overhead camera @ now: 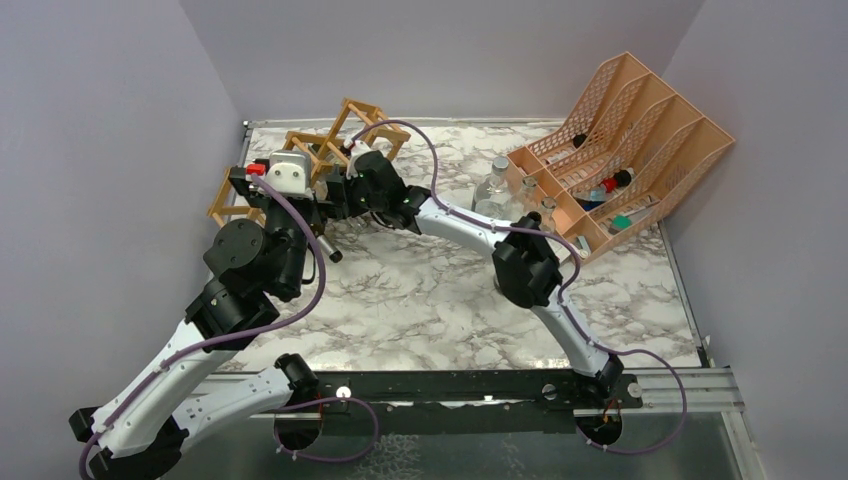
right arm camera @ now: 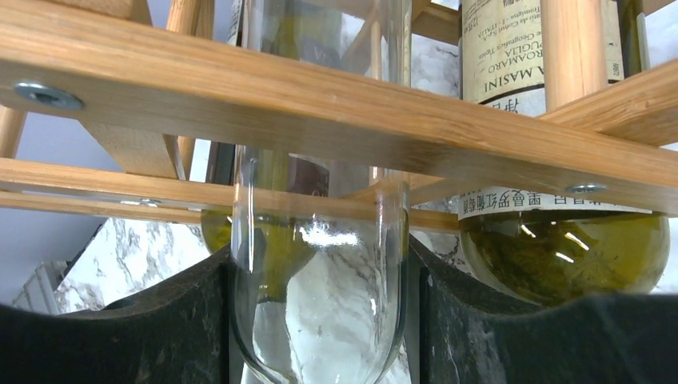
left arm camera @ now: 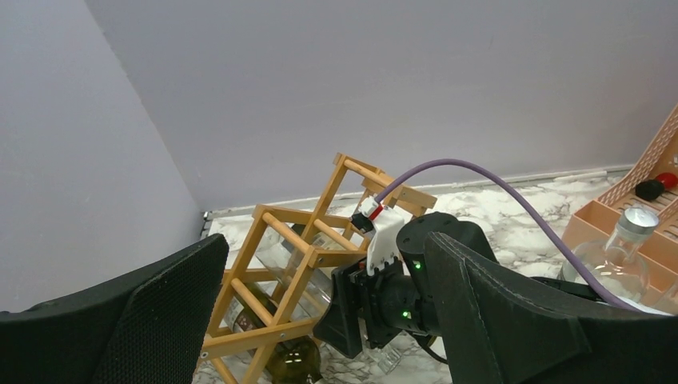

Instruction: Put the wine bottle on the wine rack

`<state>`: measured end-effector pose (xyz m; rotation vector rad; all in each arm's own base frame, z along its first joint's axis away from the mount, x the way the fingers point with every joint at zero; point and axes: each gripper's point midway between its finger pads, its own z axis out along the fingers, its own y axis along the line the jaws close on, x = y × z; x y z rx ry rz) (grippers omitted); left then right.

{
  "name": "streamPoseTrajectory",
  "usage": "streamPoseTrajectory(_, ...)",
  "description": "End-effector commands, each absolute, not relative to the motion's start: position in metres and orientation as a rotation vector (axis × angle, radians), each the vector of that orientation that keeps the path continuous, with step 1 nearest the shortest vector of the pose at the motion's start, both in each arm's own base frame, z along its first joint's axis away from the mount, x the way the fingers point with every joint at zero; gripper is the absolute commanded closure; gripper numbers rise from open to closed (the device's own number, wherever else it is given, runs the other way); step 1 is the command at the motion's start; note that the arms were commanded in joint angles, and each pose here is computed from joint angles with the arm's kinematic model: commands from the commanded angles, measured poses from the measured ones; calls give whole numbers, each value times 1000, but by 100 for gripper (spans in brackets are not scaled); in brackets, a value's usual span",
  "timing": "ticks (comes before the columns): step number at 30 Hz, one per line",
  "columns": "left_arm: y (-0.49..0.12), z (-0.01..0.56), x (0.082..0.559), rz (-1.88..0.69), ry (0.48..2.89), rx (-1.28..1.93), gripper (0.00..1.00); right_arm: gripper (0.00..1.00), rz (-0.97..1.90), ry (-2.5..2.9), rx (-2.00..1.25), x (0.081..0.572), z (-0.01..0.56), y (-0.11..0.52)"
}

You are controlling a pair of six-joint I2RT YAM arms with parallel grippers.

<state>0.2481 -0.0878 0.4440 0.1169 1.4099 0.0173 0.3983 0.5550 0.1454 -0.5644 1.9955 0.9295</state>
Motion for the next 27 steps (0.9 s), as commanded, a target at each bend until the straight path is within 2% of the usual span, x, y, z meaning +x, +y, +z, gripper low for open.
streamPoseTrajectory(1, -88, 458, 243, -24, 1381, 109, 1, 39, 920, 1854, -510, 420, 173, 563)
streamPoseTrajectory(10, -86, 458, 242, -25, 1377, 101, 1, 19, 917, 1858, -533, 415, 175, 559)
streamPoseTrajectory(18, -83, 467, 237, -47, 1359, 94, 1, 11, 914, 1820, -526, 411, 206, 551)
streamPoseTrajectory(27, -84, 492, 231, -93, 1311, 106, 1, 9, 899, 1778, -492, 402, 261, 528)
